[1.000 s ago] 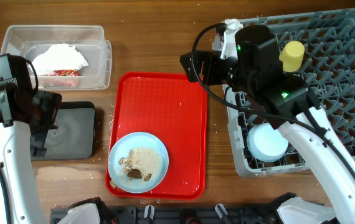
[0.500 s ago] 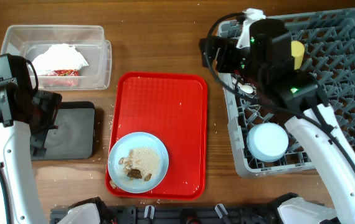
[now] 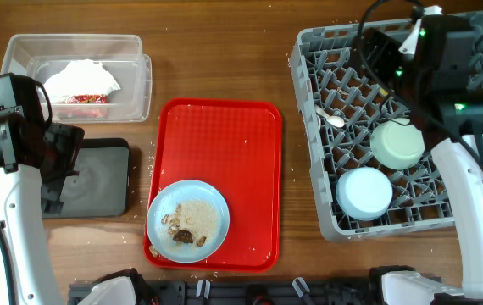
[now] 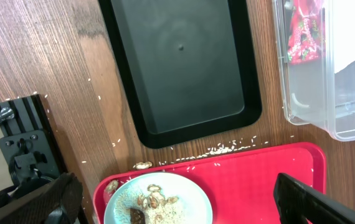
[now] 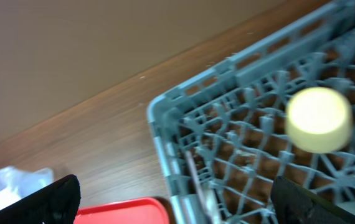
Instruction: Sort waste into correct bins and load items into the dishwasher rack
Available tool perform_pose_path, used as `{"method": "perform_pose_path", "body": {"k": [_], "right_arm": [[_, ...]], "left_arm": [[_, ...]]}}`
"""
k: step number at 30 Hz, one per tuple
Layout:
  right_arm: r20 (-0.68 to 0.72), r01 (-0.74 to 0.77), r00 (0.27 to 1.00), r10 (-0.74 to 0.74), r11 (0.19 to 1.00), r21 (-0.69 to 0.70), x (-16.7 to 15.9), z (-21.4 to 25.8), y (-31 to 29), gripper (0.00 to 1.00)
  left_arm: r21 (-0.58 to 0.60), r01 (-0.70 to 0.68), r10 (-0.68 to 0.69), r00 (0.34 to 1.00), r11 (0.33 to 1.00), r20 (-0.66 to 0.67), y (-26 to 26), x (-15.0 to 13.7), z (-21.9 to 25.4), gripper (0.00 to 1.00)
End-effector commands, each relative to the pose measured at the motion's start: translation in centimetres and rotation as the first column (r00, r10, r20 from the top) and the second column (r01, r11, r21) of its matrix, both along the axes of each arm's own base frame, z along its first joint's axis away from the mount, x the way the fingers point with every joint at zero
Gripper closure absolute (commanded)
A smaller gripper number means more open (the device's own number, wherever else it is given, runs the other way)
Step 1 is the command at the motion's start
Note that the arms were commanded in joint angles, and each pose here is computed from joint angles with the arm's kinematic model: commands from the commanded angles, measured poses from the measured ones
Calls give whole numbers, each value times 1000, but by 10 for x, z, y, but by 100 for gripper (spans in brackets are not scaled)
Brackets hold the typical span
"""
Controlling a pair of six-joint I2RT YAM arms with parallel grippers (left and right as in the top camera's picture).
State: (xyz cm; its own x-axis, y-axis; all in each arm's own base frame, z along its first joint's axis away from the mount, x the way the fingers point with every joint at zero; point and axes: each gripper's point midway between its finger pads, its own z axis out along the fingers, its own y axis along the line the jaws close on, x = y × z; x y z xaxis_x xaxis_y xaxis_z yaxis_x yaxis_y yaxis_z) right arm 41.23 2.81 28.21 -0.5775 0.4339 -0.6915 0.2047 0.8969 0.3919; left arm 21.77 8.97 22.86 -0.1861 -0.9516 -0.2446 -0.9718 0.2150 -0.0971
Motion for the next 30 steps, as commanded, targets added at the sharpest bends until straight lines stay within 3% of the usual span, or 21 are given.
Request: {"method": "perform_pose_path", "body": {"k": [1,4,12,16,22,30], "right_arm": [[7,157,988,-157,981,-115,0,0,-40,0],[22,244,970,-244,953,-178,-2,2,-60,0],[-33,238,968,-250,951,-198,-9,-10,-61,0],[-34,238,968,-249,951,-198,-9,-10,-61,0],[-34,238,968,-250,951,-198,-9,-10,-61,0],[-34,238,968,-249,951,-198,-9,-10,-61,0]], "left_arm": [[14,-23,23,1000,1000,0,3,-3,1,0],[13,-23,23,1000,1000,0,3,-3,1,0],[15,-23,23,1000,1000,10,4,0,1,0],[-155,25,-19,999,988,41,-27,5,-3,0],[-271,347,-323,937,898,129,-76,19,1,0],[-234,595,-584,802,768,123,-147,18,-4,0]]}}
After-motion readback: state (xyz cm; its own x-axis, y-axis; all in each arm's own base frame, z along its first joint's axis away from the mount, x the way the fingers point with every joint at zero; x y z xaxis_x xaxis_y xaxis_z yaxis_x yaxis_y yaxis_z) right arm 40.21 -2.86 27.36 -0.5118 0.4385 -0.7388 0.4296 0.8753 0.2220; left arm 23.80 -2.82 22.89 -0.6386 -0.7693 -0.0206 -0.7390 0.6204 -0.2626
